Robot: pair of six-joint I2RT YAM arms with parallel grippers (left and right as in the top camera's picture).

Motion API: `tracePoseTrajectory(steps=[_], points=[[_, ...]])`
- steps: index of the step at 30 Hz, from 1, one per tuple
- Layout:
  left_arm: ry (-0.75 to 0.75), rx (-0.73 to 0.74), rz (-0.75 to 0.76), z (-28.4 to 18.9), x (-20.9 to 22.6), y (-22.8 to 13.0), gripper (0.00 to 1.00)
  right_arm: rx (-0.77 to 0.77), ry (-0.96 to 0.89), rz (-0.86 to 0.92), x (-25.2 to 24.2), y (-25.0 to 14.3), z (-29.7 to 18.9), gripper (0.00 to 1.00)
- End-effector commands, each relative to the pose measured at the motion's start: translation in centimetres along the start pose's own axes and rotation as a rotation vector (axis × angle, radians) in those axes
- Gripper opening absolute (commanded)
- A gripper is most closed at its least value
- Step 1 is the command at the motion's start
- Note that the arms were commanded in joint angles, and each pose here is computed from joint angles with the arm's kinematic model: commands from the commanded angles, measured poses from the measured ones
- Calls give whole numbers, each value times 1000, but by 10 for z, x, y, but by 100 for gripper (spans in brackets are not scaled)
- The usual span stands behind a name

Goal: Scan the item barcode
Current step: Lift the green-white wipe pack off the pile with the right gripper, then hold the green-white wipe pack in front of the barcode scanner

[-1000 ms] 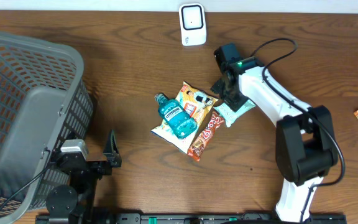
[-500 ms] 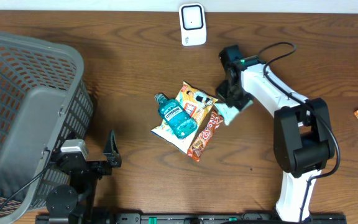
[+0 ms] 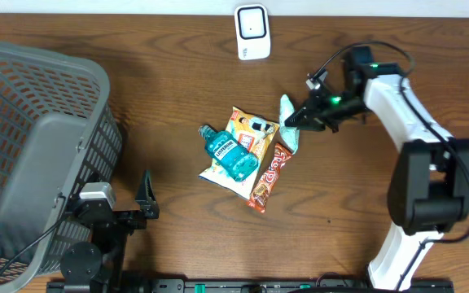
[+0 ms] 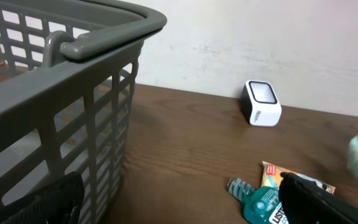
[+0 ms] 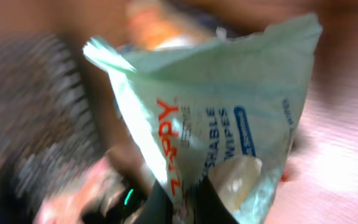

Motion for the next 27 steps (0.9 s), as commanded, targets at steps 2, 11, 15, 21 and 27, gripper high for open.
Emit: tracePoseTrajectory(steps=[2, 11, 15, 21, 27], points=[[-1, -17, -4, -2, -1, 5, 100, -134, 481, -338, 77, -6, -33, 1], [-1, -17, -4, -2, -1, 5, 100, -43, 616, 40, 101, -29, -43, 1], [-1, -17, -4, -2, -1, 5, 100, -19, 618, 117, 105, -36, -46, 1], [-1, -17, -4, -2, -1, 5, 100, -15, 619, 133, 106, -38, -47, 1], [-1, -17, -4, -2, -1, 5, 100, -2, 605, 148, 105, -39, -46, 1]])
Point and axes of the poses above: each gripper's point midway between its finger pads, its own z axis out along the fingers, its own x axis along the line the jaws close on, y = z × x, the point moved 3 cm from there along -z, back along the fingers, and after that the axes turned 10 degrees about -z, right-handed, at the moved point
